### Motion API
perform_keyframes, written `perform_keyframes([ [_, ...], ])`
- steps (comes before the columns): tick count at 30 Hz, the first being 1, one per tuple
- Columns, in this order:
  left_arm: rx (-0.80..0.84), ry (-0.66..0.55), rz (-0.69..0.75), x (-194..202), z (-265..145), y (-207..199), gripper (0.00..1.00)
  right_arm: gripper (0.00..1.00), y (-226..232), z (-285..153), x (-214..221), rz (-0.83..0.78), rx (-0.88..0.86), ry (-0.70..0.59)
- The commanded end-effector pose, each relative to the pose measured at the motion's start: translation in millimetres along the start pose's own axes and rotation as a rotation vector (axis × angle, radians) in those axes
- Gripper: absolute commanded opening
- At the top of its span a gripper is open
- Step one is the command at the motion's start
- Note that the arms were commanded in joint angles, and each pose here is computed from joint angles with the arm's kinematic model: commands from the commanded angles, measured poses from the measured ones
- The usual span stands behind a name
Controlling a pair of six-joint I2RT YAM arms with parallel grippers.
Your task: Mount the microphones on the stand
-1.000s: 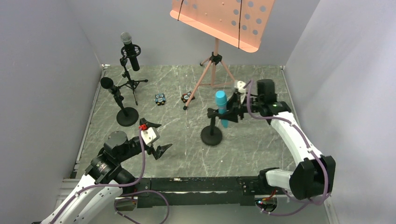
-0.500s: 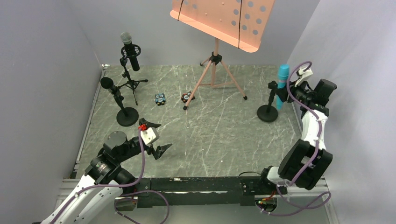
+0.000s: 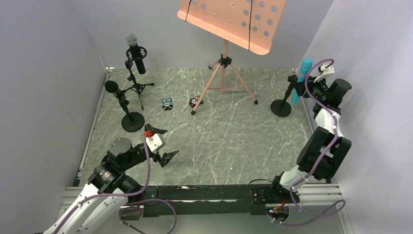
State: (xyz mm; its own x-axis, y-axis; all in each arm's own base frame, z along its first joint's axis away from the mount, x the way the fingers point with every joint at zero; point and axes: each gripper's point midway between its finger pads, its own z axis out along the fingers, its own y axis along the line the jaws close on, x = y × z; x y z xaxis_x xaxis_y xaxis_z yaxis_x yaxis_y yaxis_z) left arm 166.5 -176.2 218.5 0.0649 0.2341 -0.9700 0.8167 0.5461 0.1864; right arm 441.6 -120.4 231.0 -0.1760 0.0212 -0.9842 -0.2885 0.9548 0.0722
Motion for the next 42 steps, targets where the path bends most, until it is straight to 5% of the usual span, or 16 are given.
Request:
perform_keyframes([
  [1, -0.009, -0.023, 0.011, -6.7, -0.2, 1.9, 0.99, 0.4, 2.6, -1.8, -43.1, -0.13, -0.019, -0.109],
  [9, 0.002, -0.042, 0.007, -10.3, -1.0, -0.7, 0.99, 0.9, 9.5, -14.1, -22.1, -0.151, -0.002, -0.041],
  [13, 0.009, -0.059, 0.004, -14.1, -2.2, -2.4, 0.99, 0.98, 2.0, -26.3, -23.7, -0.141, 0.06, -0.025],
  [22, -0.106, -0.161, -0.106, -35.9, -17.1, 10.4, 0.99, 1.0, 7.2, -71.5, -22.0, -0.145, 0.117, 0.007],
  [31, -0.285, -0.019, -0.389, -36.1, -17.9, 38.0, 0.99, 1.0, 38.8, -114.2, -11.9, -0.086, 0.142, 0.102],
  [42, -0.332, -0.072, -0.398, -100.3, -38.5, 54.6, 0.99, 1.0, 105.0, -160.2, -31.6, 0.018, 0.093, 0.131],
])
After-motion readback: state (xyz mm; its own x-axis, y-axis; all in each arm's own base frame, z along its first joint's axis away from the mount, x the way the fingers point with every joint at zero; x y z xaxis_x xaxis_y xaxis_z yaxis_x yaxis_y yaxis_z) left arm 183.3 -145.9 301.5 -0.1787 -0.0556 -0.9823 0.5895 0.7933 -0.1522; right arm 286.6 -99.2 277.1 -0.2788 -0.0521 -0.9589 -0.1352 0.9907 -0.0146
